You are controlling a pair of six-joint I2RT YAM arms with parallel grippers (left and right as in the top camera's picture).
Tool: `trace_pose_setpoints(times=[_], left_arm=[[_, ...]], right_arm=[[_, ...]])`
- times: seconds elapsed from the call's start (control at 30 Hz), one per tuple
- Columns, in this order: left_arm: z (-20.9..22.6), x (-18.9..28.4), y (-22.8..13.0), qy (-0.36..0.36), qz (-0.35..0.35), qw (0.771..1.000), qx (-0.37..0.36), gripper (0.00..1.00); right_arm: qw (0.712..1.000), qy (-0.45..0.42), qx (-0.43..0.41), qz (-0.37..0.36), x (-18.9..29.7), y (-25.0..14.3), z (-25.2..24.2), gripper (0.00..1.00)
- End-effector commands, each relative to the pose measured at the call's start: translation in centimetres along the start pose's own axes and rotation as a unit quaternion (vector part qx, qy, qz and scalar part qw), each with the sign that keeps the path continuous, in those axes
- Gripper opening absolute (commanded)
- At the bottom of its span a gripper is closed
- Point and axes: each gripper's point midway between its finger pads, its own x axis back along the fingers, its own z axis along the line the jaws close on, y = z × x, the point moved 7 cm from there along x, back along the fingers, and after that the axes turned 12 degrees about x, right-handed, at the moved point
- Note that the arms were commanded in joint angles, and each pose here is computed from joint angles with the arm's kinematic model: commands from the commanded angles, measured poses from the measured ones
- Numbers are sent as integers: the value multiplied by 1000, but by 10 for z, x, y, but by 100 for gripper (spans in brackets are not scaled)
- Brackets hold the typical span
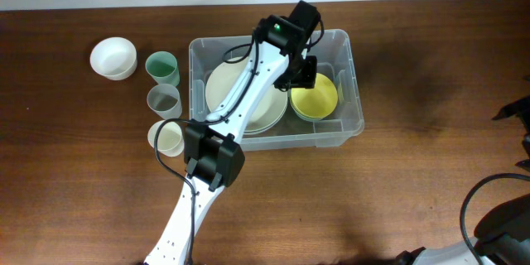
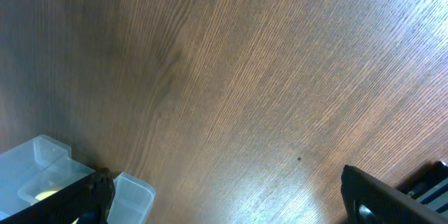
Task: Pack container
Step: 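Lower the yellow bowl into the mint bowl and release it, then move the left gripper to the white bowl at back left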
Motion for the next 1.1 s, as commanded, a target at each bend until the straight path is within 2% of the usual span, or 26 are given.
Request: trace_pose_setpoints(times=[0.0,0.4,0.53,0.63,0.73,0.83,0.97,1.07], left_arm=[[1,7,6,-20,-1,1000,-6,44],[3,8,8,-21,-4,1000,-20,43],[3,35,21,-42,-42,998,-37,45],[10,79,33,-62,-91,992,-53,58],[34,133,42,-64,-148,986,-33,74],[76,181,48,-35,-190,981,9,99],[149,221,54,26,-219,970,101,100],[200,235,66,30,-229,959,164,100]], right_arm=[[1000,-3,-5,1,0,-1,-1,99],[1000,-3,-5,1,0,-1,-2,99],[1000,-3,-5,1,0,-1,-1,99],[1000,-3,-5,1,0,-1,-1,99],[1000,-3,-5,1,0,-1,-1,99],[1000,-3,-5,1,0,-1,-1,99],[1000,-3,-5,1,0,-1,-1,99],[1000,-3,-5,1,0,-1,-1,99]])
